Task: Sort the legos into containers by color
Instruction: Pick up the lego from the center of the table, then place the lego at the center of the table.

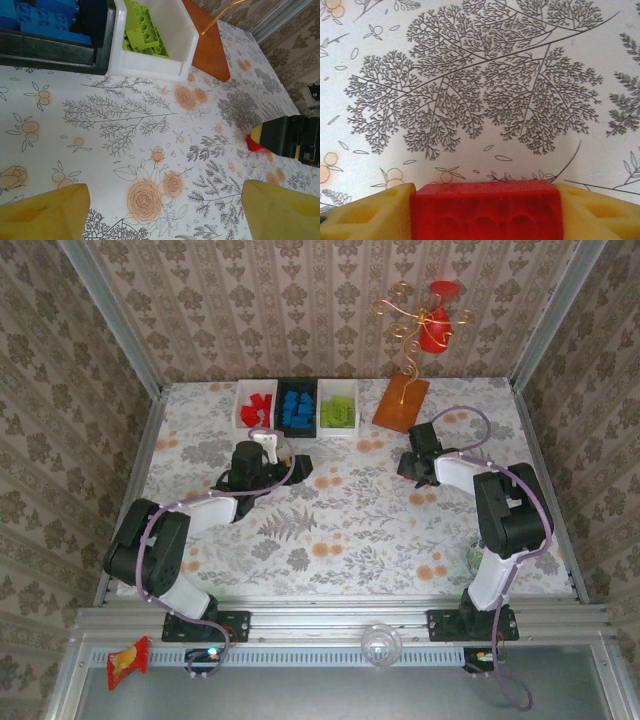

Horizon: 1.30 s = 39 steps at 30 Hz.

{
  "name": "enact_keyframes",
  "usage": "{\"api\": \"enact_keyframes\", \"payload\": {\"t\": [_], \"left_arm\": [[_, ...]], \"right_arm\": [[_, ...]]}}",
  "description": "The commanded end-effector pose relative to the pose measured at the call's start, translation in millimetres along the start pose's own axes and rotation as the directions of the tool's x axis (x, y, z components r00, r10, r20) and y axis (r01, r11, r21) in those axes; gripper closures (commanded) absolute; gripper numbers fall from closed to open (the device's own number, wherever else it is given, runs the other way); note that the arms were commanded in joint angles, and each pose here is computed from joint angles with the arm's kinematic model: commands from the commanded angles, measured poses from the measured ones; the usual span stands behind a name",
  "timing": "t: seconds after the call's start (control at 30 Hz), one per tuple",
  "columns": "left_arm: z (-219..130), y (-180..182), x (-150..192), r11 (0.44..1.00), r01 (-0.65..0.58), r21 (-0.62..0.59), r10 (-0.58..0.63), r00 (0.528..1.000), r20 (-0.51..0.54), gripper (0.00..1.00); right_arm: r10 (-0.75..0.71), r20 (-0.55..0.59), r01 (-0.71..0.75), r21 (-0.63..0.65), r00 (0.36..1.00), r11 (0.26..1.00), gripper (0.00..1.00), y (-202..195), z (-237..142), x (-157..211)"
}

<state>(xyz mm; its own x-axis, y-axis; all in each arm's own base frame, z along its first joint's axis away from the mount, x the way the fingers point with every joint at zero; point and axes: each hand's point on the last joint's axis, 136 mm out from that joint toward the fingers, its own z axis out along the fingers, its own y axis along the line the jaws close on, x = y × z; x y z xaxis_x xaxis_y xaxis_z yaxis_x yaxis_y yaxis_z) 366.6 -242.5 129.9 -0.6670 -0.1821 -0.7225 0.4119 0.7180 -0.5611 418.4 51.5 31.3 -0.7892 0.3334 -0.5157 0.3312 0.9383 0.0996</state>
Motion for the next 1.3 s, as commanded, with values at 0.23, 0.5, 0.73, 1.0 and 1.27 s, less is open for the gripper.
{"api": "enact_keyframes", "payload": {"t": [0.23,0.5,0.73,1.0,1.27], "left_arm": [[-19.2,10.9,-17.0,0.999,0.008,-0.047,-0.004,0.997,0.081,0.19],[-57.7,66.7,-15.8,0.963,0.093,-0.253,-0.046,0.981,0.187,0.18],[-88.1,84.6,-15.1,0.931,0.145,-0.335,-0.056,0.964,0.259,0.17],[-101.6,96.7,-7.0,0.903,0.16,-0.398,-0.045,0.958,0.284,0.16],[-53.1,73.6,9.5,0.923,0.074,-0.377,-0.017,0.988,0.15,0.16]], "right_arm": [[-0.129,-0.031,0.12,-0.218,0.991,0.969,0.36,90.2,-27.3,19.7],[-0.266,-0.01,0.241,-0.388,0.964,0.89,0.3,219.2,-41.5,48.2],[-0.303,-0.014,0.261,-0.47,0.953,0.843,0.28,293.4,-30.8,65.3],[-0.276,-0.051,0.19,-0.607,0.96,0.772,0.21,334.3,-41.9,66.2],[-0.159,0.029,0.143,-0.609,0.987,0.78,0.18,268.9,-85.2,16.5]]}}
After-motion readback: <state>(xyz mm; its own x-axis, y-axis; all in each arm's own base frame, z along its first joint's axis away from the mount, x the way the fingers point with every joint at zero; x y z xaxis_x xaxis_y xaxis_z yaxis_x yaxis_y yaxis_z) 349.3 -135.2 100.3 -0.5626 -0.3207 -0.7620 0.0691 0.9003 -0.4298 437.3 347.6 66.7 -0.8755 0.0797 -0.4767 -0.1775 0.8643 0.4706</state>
